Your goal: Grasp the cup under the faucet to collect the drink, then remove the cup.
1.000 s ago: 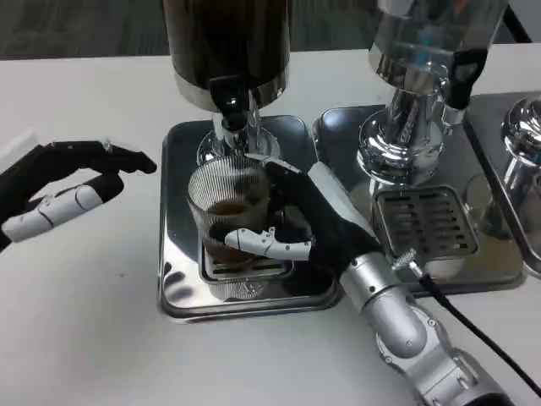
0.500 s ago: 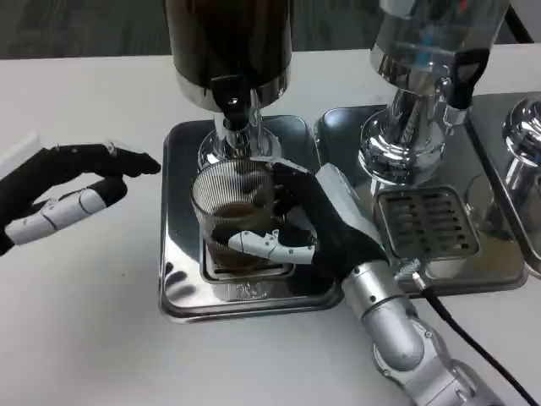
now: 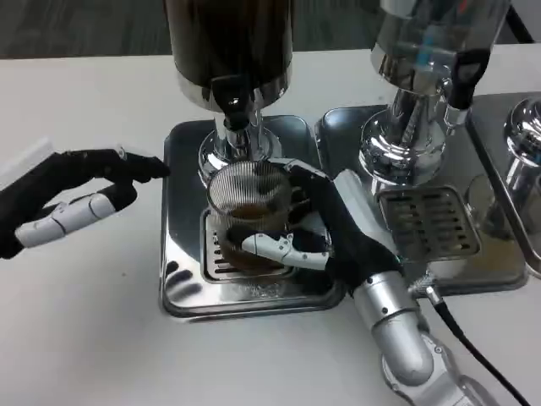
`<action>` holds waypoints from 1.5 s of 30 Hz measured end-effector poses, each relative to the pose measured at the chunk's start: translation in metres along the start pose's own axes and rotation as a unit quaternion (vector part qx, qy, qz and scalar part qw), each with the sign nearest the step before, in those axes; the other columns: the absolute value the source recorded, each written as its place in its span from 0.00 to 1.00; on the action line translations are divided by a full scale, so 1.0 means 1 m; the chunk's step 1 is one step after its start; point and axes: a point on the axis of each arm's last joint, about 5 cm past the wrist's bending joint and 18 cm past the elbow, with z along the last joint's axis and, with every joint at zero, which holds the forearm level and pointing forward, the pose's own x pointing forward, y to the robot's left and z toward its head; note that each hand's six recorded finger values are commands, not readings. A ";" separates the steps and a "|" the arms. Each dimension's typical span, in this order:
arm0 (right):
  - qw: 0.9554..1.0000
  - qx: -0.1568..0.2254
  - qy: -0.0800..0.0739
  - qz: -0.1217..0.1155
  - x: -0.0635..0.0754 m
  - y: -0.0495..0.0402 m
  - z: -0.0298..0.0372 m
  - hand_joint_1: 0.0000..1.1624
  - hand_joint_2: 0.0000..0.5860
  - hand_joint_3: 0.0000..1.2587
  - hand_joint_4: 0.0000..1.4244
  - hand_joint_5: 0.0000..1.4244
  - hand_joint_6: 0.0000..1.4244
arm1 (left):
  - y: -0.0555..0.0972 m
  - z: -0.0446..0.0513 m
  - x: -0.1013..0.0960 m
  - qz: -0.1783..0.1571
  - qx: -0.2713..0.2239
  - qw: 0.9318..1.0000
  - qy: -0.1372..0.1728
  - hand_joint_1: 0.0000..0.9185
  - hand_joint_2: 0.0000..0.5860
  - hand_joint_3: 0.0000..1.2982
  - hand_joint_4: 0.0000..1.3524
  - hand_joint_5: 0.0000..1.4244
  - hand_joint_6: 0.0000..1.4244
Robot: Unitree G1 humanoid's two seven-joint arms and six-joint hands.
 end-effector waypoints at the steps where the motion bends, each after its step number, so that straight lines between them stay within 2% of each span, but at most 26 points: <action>1: 1.000 0.000 0.001 -0.002 -0.001 -0.0006 -0.0005 0.58 0.38 0.37 0.42 0.45 0.44 | 0.000 0.0000 0.000 0.000 0.000 1.000 0.000 0.00 0.28 0.29 0.22 0.21 0.22; 12: 0.999 0.002 0.001 -0.035 -0.009 -0.0102 -0.0009 0.60 0.39 0.38 0.43 0.46 0.46 | -0.002 0.0004 0.006 -0.006 -0.006 1.000 -0.007 0.00 0.30 0.28 0.21 0.20 0.22; 19: 0.999 -0.007 0.006 -0.052 -0.016 -0.0213 -0.0024 0.60 0.42 0.39 0.44 0.47 0.47 | -0.007 -0.0002 0.009 -0.011 -0.014 1.000 -0.012 0.00 0.28 0.25 0.17 0.18 0.22; 27: 0.998 -0.009 0.012 -0.056 -0.023 -0.0264 -0.0022 0.60 0.42 0.40 0.45 0.47 0.47 | -0.009 0.0013 0.010 -0.012 -0.007 1.000 -0.027 0.00 0.28 0.23 0.15 0.17 0.21; 38: 0.998 -0.015 0.011 -0.065 -0.033 -0.0362 -0.0004 0.60 0.42 0.40 0.45 0.48 0.48 | -0.014 0.0035 0.005 -0.020 0.015 0.998 -0.050 0.00 0.26 0.20 0.12 0.13 0.19; 45: 0.997 -0.013 0.007 -0.071 -0.038 -0.0416 0.0041 0.60 0.42 0.40 0.45 0.48 0.48 | -0.017 0.0037 -0.006 -0.029 0.031 0.998 -0.053 0.00 0.25 0.20 0.10 0.11 0.18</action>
